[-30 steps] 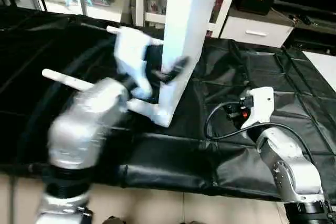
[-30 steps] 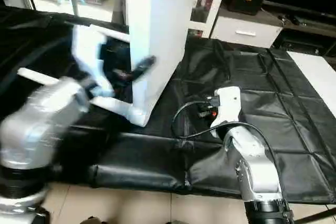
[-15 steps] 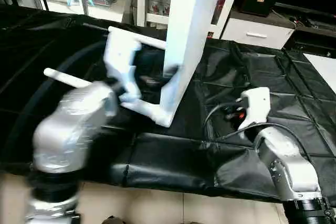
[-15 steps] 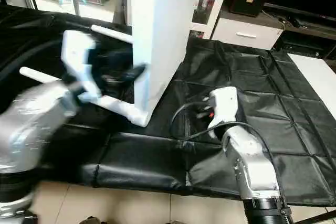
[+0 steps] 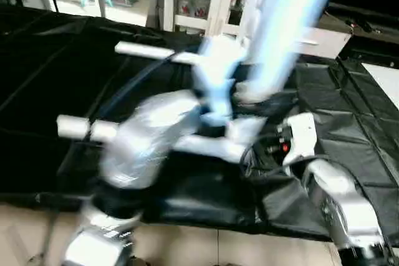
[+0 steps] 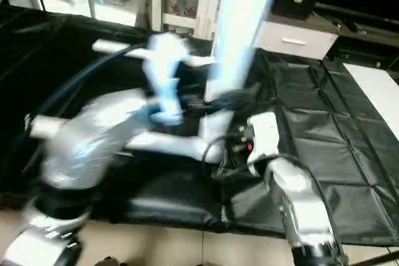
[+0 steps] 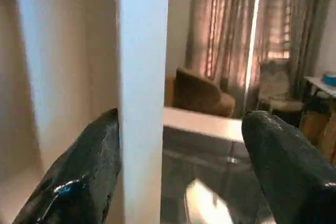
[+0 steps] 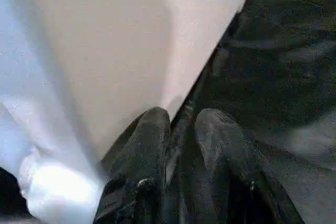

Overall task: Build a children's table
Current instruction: Flip table

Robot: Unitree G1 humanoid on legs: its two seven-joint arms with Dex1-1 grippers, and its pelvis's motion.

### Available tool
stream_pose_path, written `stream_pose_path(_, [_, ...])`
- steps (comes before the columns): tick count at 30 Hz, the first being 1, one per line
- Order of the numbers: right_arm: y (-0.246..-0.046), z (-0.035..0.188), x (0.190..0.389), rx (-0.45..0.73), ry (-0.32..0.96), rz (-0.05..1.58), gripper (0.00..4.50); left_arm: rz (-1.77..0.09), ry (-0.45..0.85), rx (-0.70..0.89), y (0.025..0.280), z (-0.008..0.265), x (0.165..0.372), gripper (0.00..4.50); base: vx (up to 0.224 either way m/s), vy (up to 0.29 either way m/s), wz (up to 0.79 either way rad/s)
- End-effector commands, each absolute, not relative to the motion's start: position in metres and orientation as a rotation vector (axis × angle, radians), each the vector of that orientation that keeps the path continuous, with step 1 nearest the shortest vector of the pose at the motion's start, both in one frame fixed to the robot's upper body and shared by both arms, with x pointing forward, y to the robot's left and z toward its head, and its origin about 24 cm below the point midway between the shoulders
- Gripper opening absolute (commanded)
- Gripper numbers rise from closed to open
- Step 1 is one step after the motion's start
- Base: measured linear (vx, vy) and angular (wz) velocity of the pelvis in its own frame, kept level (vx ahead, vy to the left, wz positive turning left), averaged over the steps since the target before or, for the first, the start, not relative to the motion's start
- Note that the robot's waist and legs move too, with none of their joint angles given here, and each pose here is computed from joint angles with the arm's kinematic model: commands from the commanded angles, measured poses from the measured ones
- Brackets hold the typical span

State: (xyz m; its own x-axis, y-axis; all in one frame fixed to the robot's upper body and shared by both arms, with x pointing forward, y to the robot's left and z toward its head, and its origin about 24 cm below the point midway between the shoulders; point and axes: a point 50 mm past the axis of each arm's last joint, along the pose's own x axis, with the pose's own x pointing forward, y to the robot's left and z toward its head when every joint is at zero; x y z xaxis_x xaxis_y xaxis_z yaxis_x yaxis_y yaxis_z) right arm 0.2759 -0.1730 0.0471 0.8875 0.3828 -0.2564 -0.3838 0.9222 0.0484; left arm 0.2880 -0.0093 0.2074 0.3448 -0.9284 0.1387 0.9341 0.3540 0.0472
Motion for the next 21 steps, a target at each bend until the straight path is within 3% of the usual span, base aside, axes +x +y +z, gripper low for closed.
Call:
stream_pose_path(1, [-0.177, 0.050, 0.274, -0.021, 0.252, 0.380, 1.04, -1.188, -0.148, -0.019, -0.022, 0.202, 0.294, 3.78, 0.000, 0.000, 0.00])
stream_pose_path(7, [-0.181, 0.053, 0.271, 0.005, 0.225, 0.336, 1.04, -0.991, -0.174, -0.046, -0.026, 0.193, 0.318, 3.78, 0.000, 0.000, 0.00])
stream_pose_path(15, [-0.180, 0.055, 0.270, 0.017, 0.205, 0.337, 1.04, -0.927, -0.214, -0.094, -0.030, 0.193, 0.324, 3.78, 0.000, 0.000, 0.00])
stream_pose_path(21, [-0.176, 0.059, 0.269, 0.028, 0.170, 0.347, 1.04, -0.957, -0.280, -0.076, 0.001, 0.197, 0.322, 3.78, 0.000, 0.000, 0.00])
